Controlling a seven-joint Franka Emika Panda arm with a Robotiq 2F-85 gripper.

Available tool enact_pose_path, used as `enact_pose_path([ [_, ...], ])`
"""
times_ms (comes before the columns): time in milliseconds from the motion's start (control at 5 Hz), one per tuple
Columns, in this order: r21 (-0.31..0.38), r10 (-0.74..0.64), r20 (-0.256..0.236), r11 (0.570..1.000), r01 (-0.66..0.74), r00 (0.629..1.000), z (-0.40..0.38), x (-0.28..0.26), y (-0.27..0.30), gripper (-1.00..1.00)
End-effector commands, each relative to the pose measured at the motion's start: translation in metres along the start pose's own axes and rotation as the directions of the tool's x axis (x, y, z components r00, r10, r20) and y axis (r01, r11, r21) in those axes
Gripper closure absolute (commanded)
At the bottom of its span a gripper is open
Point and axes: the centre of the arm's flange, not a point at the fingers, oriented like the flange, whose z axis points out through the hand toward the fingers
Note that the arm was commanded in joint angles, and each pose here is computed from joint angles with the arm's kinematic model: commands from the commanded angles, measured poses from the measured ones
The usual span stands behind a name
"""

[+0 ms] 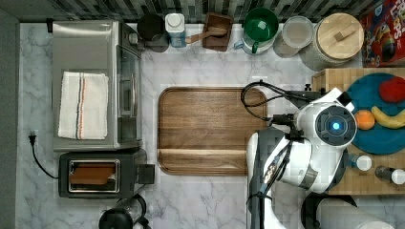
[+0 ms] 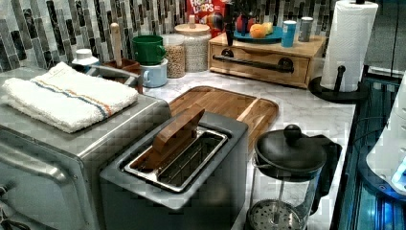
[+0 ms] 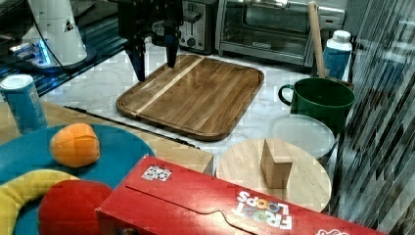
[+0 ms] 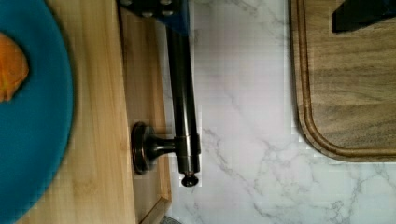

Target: Open the drawer.

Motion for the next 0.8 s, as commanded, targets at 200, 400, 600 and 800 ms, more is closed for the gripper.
enact_pose_path([
  [200,-0.001,-0.157,-0.057,0.988,0.157,0.986,-0.019,0.004,-0.026,-1.0],
  [400,-0.022,-0.188,-0.072,0.982,0.187,0.98,0.057,0.009,0.032,-1.0],
  [600,-0.028,-0.191,-0.072,0.981,0.19,0.979,0.071,0.006,0.045,-1.0],
  [800,-0.029,-0.183,-0.072,0.983,0.181,0.981,0.08,0.003,0.053,-1.0],
])
